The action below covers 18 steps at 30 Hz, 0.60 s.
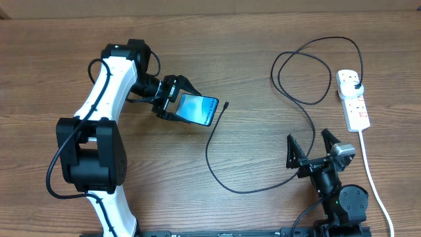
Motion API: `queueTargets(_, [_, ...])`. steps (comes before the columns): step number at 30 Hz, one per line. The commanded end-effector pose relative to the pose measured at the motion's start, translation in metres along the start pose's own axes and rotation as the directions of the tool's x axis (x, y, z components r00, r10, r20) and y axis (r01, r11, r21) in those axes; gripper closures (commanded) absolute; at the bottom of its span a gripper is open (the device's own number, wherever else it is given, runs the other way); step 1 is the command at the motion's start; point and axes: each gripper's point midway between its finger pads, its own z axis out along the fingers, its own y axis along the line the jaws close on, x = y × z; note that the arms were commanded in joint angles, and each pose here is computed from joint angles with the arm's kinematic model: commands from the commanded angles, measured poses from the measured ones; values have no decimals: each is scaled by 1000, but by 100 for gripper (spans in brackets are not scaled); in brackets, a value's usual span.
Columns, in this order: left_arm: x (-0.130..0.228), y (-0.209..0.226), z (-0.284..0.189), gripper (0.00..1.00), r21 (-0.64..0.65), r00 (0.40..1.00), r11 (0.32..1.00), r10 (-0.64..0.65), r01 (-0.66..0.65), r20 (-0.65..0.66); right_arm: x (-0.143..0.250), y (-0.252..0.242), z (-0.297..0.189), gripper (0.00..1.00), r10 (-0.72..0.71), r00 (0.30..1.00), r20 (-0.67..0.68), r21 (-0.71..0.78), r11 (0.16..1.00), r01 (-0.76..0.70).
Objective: Plug charger to phone and switch on socket
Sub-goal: 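Move the right gripper toward the black cable's plug end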
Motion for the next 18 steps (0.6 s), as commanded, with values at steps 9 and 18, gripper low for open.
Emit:
queueTargets(9, [37,-17,-7,43,136,972,987,117,-91,-203,32,39,-1,0,170,965,-201,-203,956,-211])
queueTargets(18, [37,-17,-7,43,135,973,987,117,-91,-200,43,48,-6,0,212,894,-395,-168,940,-296])
